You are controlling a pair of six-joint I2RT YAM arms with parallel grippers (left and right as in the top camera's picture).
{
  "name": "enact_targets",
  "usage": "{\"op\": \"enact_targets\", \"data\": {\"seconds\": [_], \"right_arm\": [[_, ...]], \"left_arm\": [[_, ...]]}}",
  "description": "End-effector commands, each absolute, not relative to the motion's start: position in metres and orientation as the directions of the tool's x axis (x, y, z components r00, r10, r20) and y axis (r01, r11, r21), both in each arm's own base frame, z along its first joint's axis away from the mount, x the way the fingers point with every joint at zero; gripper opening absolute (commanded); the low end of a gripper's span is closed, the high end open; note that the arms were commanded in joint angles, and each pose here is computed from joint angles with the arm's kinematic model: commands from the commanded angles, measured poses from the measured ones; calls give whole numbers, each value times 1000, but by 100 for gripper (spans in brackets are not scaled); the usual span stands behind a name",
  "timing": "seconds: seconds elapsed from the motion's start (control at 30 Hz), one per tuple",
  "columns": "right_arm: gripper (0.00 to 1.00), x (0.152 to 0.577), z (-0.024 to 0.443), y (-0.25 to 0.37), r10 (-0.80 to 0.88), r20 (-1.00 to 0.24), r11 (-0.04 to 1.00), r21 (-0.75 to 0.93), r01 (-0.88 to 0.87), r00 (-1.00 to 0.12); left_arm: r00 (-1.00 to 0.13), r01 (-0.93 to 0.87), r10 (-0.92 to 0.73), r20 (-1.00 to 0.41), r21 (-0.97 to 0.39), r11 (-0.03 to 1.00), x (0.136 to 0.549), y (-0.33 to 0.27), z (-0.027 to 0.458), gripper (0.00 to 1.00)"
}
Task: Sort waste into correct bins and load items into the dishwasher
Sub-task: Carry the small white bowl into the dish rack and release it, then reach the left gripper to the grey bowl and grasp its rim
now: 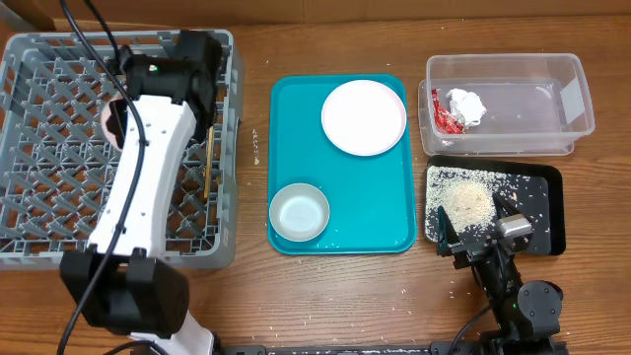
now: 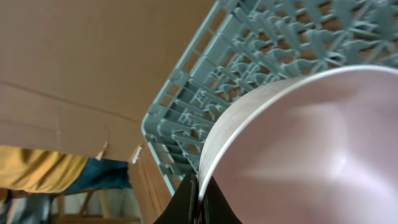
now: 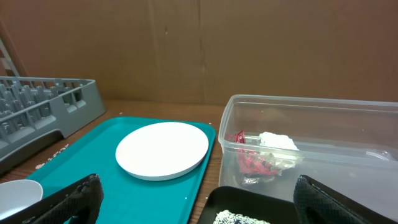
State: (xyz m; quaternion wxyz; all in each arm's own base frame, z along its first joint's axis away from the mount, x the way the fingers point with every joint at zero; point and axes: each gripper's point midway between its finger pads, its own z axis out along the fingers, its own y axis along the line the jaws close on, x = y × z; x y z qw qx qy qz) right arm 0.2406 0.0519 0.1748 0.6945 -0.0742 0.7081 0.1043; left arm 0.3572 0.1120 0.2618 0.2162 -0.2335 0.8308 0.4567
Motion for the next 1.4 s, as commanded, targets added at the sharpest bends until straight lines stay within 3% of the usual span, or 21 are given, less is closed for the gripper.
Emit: {"op": "enact_targets", "data": {"seconds": [0.0,0.63,0.77,0.83,1.0,1.2,1.23,1.3,1.33,1.37], "right_arm": [[100,241,173,50,38,-999,970,41,-241,-18],[100,241,173,50,38,-999,970,41,-241,-18],[100,241,173,50,37,-999,970,41,-241,-19],[100,241,173,50,37,-999,970,41,-241,-19],[100,241,173,50,37,-999,970,41,-241,-19],[100,241,173,50,37,-999,970,41,-241,-19],[100,241,173,50,38,-999,970,41,-241,-18],[100,241,173,50,37,-999,970,41,-241,-19],[100,241,173,50,37,-999,970,41,-241,-19],[100,241,173,50,37,-999,970,41,-241,-19]], "left_arm": [[-849,-517,-137,-510,751,411,370,120,242,4],[-967,-213,22,-252,858,468,409,59,147,6],[-969,-193,47,-242,865,464,409,51,148,18],[-974,-169,63,-220,877,451,406,49,151,29],[-969,-193,52,-242,870,453,395,35,171,33],[-922,-318,-6,-388,746,585,381,-6,213,54],[-912,-333,-32,-410,690,643,379,-18,215,62],[-897,-346,-89,-433,561,752,377,-44,212,91],[-896,-341,-124,-427,481,807,376,-60,207,100],[-906,-316,-157,-392,383,868,374,-81,199,100]]}}
